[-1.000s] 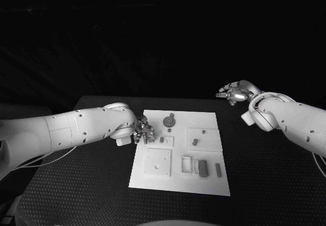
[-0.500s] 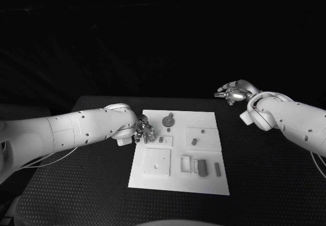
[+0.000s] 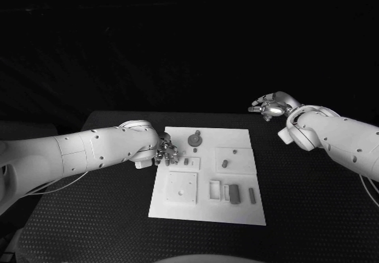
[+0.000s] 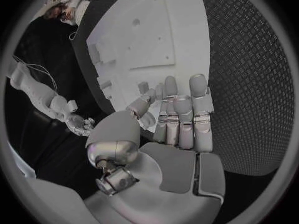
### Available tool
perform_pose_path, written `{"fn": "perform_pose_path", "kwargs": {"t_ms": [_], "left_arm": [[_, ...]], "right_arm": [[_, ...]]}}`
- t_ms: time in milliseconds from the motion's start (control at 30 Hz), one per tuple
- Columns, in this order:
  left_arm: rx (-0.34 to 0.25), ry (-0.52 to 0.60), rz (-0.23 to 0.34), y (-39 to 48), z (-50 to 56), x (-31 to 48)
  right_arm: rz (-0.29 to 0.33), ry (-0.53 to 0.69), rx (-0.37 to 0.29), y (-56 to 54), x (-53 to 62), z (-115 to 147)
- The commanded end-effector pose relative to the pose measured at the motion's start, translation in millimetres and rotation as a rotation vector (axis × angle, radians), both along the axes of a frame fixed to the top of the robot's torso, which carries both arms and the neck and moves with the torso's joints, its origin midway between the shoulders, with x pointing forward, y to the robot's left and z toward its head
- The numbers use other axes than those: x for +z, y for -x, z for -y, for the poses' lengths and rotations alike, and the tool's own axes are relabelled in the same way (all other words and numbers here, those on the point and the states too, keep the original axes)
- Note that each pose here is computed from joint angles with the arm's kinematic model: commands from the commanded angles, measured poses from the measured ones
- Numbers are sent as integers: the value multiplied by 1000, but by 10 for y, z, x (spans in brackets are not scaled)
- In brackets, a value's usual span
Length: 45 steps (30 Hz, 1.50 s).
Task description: Assemble the parts on the task board
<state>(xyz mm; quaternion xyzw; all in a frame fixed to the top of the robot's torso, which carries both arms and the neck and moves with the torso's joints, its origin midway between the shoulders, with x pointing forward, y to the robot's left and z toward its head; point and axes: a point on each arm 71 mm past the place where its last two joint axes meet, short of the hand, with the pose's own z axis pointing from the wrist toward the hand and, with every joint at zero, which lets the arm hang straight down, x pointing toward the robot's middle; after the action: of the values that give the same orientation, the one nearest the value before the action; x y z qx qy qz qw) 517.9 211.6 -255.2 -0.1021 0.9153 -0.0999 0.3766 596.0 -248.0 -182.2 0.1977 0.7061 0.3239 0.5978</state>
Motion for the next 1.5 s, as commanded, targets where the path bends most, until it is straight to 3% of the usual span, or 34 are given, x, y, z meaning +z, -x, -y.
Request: {"fn": "perform_pose_path", "kwargs": {"t_ms": [33, 767, 1500], "left_arm": [[-4, -17, 3, 1, 13, -23], [-21, -48, 3, 3, 22, -56], [-107, -126, 52, 40, 190, -46]], "right_arm": [[-4, -2, 14, 5, -4, -15], [-4, -1, 12, 7, -4, -3], [-5, -2, 16, 12, -3, -11]]}}
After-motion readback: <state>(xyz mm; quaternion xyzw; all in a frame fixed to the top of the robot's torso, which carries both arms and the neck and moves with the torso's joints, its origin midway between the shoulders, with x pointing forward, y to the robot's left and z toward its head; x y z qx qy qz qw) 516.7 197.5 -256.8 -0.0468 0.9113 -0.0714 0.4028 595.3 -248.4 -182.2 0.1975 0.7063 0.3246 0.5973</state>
